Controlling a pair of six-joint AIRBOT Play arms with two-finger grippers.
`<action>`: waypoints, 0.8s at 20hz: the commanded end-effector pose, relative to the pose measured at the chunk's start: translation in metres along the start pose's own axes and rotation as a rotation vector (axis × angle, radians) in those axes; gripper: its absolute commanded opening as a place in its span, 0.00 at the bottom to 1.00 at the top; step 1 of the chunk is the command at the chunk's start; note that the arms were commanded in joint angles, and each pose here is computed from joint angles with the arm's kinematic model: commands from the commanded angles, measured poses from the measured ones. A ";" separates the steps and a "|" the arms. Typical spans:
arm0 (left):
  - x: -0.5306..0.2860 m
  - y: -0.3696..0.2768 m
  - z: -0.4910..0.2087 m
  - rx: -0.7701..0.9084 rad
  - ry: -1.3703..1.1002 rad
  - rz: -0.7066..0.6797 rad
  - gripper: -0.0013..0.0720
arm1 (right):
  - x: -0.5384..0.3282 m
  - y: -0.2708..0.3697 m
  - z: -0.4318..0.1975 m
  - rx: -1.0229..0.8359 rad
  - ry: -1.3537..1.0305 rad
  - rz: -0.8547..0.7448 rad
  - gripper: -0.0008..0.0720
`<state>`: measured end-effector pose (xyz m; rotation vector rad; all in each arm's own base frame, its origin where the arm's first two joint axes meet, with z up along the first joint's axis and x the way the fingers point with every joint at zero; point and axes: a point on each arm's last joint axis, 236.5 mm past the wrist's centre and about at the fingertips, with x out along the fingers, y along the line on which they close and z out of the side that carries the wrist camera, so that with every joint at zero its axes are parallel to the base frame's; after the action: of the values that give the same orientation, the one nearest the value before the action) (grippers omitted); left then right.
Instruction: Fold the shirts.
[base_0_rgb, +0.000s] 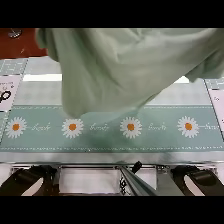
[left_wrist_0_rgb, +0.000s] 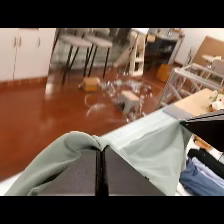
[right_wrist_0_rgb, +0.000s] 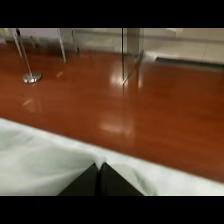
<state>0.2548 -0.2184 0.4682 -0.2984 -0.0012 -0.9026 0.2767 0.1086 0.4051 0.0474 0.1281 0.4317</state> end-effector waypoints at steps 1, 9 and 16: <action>-0.035 -0.031 0.034 0.057 -0.101 -0.021 0.04 | -0.041 0.008 0.052 -0.051 -0.110 -0.025 0.04; 0.002 0.045 0.003 0.110 0.005 0.177 0.04 | 0.000 -0.009 -0.025 0.025 0.257 -0.038 0.04; 0.101 0.178 -0.128 0.005 0.286 0.313 0.04 | 0.137 -0.099 -0.110 -0.045 0.485 -0.204 0.04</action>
<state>0.3891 -0.2155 0.3771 -0.1747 0.1723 -0.6655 0.3736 0.0870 0.3166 -0.0670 0.5268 0.2924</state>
